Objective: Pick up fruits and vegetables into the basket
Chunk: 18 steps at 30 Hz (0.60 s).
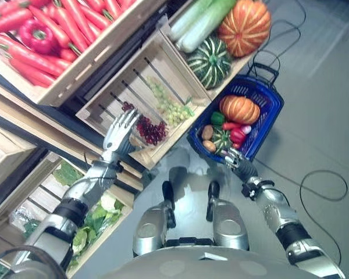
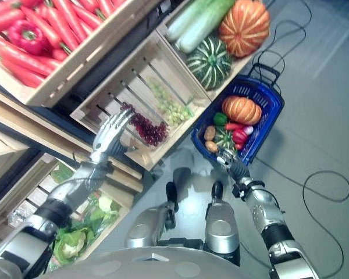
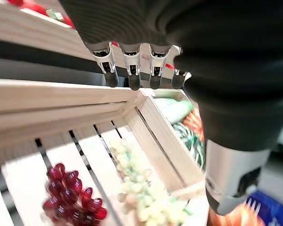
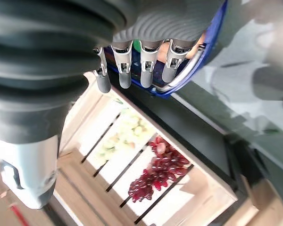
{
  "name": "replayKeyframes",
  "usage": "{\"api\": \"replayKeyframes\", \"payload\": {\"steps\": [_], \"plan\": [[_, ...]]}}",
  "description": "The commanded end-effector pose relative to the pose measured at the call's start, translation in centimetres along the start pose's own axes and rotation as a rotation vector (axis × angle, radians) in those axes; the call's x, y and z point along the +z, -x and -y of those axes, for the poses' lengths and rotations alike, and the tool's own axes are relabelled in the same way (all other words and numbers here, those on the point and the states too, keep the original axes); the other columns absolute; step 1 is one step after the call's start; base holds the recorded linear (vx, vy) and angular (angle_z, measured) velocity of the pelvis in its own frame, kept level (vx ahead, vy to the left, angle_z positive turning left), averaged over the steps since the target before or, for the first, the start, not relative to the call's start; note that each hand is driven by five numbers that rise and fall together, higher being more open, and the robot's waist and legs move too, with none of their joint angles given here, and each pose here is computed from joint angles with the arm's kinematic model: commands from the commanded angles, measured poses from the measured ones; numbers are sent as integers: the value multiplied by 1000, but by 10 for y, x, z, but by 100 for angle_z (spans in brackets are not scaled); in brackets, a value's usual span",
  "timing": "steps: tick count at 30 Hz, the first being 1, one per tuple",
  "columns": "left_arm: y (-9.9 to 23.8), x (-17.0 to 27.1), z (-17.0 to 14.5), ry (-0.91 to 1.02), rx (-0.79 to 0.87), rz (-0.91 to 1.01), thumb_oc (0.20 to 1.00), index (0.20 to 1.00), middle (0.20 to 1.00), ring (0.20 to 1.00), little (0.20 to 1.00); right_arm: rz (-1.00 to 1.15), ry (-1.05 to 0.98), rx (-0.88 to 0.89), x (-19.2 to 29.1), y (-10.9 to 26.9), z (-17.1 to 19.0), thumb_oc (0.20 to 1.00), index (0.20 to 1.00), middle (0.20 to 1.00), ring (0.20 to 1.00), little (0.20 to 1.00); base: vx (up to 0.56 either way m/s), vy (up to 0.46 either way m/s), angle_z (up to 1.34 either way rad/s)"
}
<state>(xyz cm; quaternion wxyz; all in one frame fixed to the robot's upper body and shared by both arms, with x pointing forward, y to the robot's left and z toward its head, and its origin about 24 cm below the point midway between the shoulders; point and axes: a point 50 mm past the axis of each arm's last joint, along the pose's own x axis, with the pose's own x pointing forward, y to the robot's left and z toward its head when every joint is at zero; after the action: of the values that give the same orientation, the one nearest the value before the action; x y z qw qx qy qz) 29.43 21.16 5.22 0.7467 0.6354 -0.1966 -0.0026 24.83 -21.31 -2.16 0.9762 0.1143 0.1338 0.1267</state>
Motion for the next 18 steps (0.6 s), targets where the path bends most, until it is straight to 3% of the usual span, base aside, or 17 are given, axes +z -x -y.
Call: {"api": "replayKeyframes", "payload": {"steps": [1, 10, 18], "plan": [[-14, -11, -25, -185, 71, 20, 1000, 1000, 1000, 1000, 1000, 184, 16, 25, 34, 5, -2, 1000, 1000, 1000, 1000, 1000, -52, 42, -16], [-34, -37, -44, -432, 58, -70, 1000, 1000, 1000, 1000, 1000, 450, 94, 75, 105, 4, -4, 1000, 1000, 1000, 1000, 1000, -35, 37, -15], [-42, -60, -54, -529, 61, -217, 1000, 1000, 1000, 1000, 1000, 676, 201, 146, 161, 7, -28, 1000, 1000, 1000, 1000, 1000, 6, 5, -13]]}}
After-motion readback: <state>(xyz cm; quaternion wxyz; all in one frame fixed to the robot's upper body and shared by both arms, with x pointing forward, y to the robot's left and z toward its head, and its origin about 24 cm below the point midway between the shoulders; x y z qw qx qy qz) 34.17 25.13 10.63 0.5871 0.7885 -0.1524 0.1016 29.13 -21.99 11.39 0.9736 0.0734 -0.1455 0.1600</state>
